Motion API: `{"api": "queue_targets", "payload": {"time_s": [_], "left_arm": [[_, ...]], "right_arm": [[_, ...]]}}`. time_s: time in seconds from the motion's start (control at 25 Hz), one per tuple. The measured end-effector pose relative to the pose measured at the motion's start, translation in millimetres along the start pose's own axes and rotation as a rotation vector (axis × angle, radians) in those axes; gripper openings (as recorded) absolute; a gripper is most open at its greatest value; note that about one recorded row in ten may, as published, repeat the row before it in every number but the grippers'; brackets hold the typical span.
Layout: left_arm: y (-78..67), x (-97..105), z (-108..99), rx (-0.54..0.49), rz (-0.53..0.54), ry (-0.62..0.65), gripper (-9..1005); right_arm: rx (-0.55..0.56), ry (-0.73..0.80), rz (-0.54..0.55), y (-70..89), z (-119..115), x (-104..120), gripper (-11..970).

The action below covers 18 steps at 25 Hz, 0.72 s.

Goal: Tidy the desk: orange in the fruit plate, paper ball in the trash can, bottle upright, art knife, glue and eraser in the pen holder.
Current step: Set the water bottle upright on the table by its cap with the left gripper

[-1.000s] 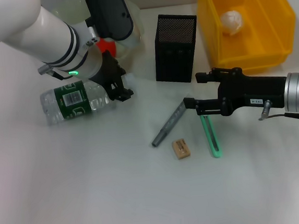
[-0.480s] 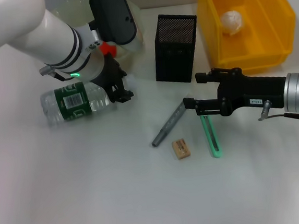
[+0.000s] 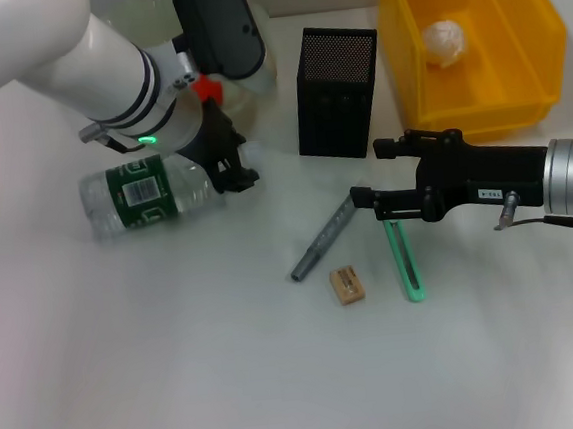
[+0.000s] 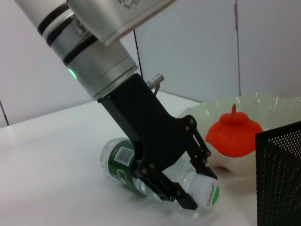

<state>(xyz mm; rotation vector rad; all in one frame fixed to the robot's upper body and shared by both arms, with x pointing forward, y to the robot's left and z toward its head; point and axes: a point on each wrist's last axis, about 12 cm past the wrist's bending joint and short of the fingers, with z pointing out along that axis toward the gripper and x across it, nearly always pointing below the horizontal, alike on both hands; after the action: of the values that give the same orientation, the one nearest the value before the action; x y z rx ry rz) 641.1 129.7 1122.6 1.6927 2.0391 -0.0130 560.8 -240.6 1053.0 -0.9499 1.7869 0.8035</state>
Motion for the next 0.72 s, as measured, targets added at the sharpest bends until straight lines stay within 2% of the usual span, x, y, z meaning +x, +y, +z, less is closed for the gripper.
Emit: {"api": "queue_targets", "payload": {"time_s": [0.16,0.4,0.56,0.72], "left_arm": [[0.8,-1,-8,0.004,-0.039,-0.039,449],[10.2,8,-32,0.025,-0.179,-0.145,454],[18.5,20,-47,0.049,-0.286,-0.227,457],[23.0,41,-67,0.082,-0.375,-0.355,461]], "right_arm": [[0.000,0.000,0.000,0.0,0,0,795],[0.001,0.000,0.001,0.1,0,0,795],[0.001,-0.001,0.002,0.2,0,0,795],[0.001,-0.001,0.003,0.4,-1,1,795]]}}
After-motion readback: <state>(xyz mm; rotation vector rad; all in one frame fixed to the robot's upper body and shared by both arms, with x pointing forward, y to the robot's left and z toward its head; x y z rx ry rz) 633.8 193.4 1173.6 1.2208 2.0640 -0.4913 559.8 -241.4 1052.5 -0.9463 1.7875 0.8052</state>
